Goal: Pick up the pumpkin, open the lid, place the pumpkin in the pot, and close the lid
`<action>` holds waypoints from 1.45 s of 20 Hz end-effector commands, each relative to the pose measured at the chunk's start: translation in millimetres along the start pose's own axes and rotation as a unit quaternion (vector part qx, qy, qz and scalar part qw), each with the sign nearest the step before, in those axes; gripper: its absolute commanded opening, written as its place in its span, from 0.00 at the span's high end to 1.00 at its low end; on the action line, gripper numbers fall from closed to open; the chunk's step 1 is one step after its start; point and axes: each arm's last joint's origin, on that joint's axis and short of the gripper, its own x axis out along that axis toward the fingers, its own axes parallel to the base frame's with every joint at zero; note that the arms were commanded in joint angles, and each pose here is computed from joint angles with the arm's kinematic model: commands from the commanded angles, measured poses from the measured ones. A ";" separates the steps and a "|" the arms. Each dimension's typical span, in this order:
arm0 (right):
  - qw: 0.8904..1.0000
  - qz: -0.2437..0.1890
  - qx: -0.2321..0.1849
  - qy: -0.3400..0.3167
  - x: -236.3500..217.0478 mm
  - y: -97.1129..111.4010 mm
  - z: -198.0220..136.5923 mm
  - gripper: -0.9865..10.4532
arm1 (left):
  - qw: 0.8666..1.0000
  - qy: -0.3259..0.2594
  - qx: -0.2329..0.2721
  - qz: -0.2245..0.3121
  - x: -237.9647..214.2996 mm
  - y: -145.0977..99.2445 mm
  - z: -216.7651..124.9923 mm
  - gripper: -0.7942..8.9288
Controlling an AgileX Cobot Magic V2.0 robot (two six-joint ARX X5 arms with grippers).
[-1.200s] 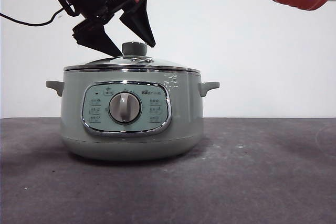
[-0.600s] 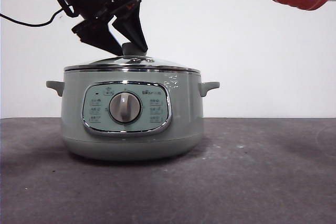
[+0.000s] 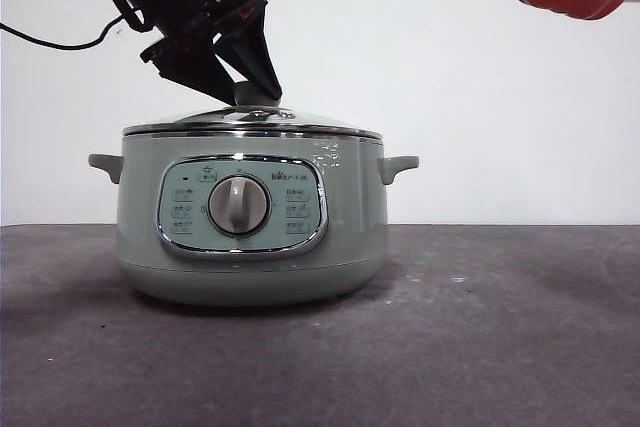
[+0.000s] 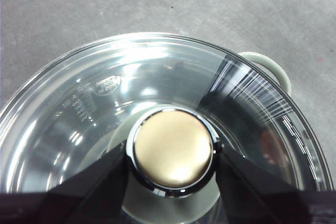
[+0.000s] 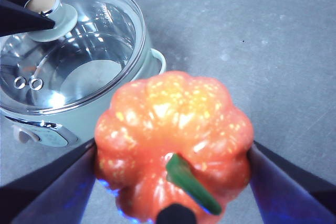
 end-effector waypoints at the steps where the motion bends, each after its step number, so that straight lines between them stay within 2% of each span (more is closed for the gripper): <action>1: 1.000 0.002 0.004 -0.003 0.0 0.5 0.8 0.92 | 0.999 -0.038 0.010 0.005 -18.1 -3.7 9.6 0.93; 7: 1.000 0.003 0.004 -0.007 0.1 0.6 1.7 0.92 | 0.996 -0.081 0.018 0.016 -58.0 -9.3 18.9 0.93; 10: 0.999 0.046 0.001 -0.029 6.8 3.1 8.1 0.92 | 0.994 -0.100 0.016 0.035 -94.6 -14.0 19.5 0.93; 14: 0.997 0.069 -0.006 -0.038 33.2 12.5 18.2 0.92 | 0.989 -0.127 0.016 0.067 -151.5 -24.6 13.1 0.93; 17: 0.995 0.096 -0.023 -0.024 65.4 27.7 30.2 0.92 | 0.985 -0.141 0.013 0.093 -193.2 -35.1 1.0 0.93; 21: 0.990 0.130 -0.050 0.002 114.0 56.6 59.3 0.92 | 0.984 -0.146 0.012 0.104 -233.0 -50.1 -18.4 0.93; 25: 0.985 0.151 -0.077 0.030 174.6 84.4 79.8 0.92 | 0.982 -0.152 0.010 0.114 -259.3 -60.9 -34.7 0.93; 29: 0.981 0.156 -0.105 0.054 227.7 105.1 80.4 0.92 | 0.981 -0.159 0.003 0.113 -275.0 -67.8 -45.6 0.93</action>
